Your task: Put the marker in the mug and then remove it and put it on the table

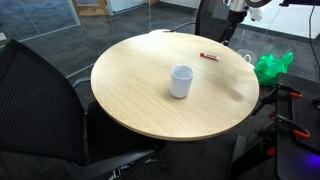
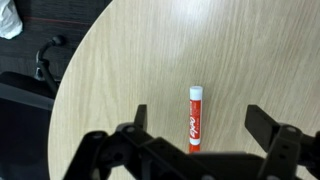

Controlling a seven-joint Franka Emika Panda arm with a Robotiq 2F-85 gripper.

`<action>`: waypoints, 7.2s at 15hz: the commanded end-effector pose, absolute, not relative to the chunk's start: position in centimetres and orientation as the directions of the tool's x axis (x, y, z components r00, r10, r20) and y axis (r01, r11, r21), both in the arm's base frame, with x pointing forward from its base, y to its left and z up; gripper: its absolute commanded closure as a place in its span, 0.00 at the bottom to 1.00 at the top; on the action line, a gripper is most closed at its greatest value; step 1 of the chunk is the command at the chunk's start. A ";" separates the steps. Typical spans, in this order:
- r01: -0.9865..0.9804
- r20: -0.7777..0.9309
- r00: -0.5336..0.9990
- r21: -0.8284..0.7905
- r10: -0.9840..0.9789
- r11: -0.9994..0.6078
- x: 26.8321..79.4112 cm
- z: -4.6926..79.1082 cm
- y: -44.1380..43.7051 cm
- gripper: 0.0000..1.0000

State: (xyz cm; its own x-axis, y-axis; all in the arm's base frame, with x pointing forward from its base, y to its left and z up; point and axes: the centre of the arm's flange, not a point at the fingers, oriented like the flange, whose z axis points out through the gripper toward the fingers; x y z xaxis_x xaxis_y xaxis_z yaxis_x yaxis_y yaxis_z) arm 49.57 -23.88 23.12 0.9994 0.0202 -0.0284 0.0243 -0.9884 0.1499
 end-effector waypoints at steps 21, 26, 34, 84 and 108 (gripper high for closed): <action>0.116 -0.034 0.993 0.113 0.113 -0.987 56.9 14.0 -25.2 0.00; 0.106 -0.039 0.994 0.110 0.103 -0.988 57.4 13.1 -25.7 0.26; 0.103 -0.040 0.994 0.115 0.099 -0.988 57.9 12.9 -26.0 0.84; 0.820 0.679 0.428 -0.016 0.596 -0.572 66.8 27.3 -6.3 0.95; 0.994 0.887 0.075 -0.027 0.456 -0.110 64.5 27.3 -1.2 0.95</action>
State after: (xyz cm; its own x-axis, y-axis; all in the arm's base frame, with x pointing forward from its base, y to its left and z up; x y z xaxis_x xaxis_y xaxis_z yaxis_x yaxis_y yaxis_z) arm 65.01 -1.72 27.44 0.1357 0.4927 0.8596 0.9840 -0.1681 -0.0590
